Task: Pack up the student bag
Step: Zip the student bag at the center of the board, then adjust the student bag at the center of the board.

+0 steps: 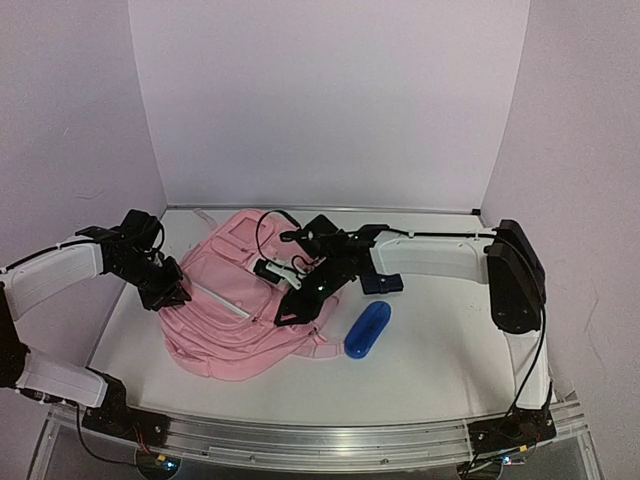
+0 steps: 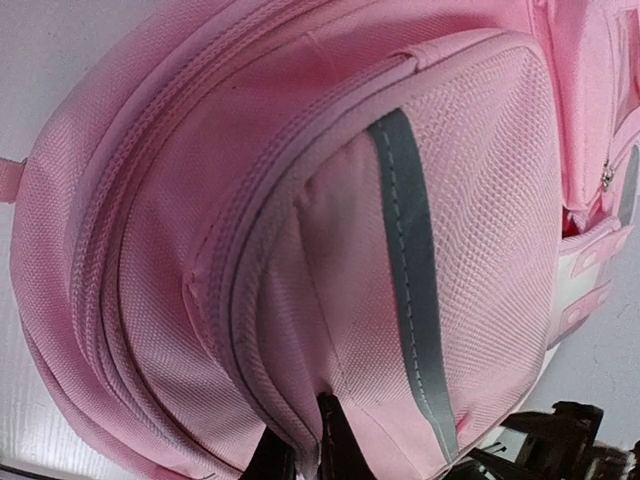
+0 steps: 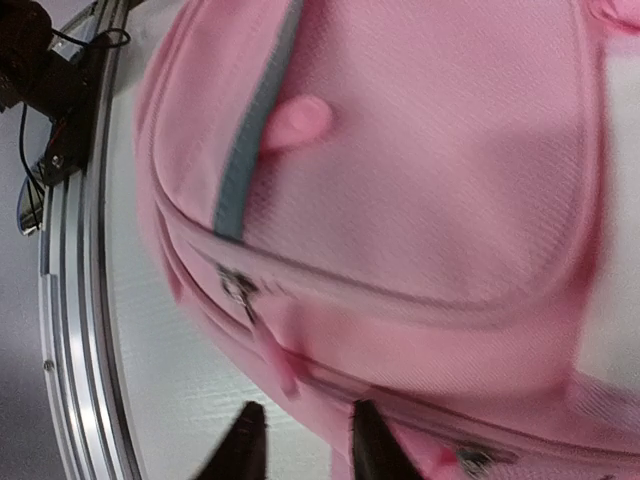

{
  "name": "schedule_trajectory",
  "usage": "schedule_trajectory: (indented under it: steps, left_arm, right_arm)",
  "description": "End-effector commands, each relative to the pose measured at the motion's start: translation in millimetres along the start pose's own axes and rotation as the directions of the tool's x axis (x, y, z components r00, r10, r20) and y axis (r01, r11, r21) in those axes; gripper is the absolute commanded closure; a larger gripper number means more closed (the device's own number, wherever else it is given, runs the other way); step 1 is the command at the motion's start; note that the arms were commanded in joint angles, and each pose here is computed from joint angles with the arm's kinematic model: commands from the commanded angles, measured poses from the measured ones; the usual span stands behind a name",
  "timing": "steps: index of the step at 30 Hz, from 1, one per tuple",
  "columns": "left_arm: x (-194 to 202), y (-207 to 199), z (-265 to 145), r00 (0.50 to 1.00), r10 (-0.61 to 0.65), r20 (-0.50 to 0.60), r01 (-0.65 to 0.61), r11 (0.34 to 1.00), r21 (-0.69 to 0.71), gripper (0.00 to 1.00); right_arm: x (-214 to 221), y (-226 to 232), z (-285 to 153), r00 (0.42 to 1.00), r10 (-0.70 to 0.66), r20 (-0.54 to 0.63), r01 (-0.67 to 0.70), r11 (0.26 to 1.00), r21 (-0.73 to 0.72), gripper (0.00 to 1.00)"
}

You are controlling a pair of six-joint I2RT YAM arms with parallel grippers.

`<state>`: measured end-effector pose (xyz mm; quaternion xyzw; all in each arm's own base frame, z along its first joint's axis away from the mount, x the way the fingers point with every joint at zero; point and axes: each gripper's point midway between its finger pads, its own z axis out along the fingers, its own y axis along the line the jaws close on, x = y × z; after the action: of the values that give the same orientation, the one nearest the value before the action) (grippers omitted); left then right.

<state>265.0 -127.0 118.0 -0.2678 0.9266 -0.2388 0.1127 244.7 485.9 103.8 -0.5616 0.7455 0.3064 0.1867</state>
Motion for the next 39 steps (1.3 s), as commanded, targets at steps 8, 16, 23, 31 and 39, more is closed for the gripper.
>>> schedule_trajectory:
  steps: [8, 16, 23, 31, 39]
  left_arm:
    - [-34, -36, -55, 0.966, 0.222, 0.130, -0.222, 0.975, -0.014, 0.37]
    - [-28, -78, -70, 0.910, 0.408, 0.081, -0.412, 0.909, 0.053, 0.14]
    - [-4, -73, -27, 0.938, 0.344, -0.045, -0.344, 0.939, 0.010, 0.15]
    - [29, -24, -5, 0.984, 0.129, -0.123, -0.137, 0.989, -0.057, 0.16]
    - [30, 13, 16, 0.994, 0.017, -0.111, -0.039, 0.978, -0.206, 0.16]
  right_arm:
    - [-33, -72, -138, 0.975, 0.152, 0.160, -0.170, 0.980, 0.108, 0.18]
    - [54, -129, -173, 0.944, 0.325, 0.064, -0.331, 0.928, 0.172, 0.11]
    - [45, -172, -180, 0.939, 0.331, 0.098, -0.344, 0.916, 0.206, 0.10]
    - [-14, -209, -142, 0.919, 0.335, 0.209, -0.367, 0.919, 0.144, 0.07]
    - [-35, -218, -81, 0.913, 0.331, 0.236, -0.354, 0.934, 0.058, 0.07]
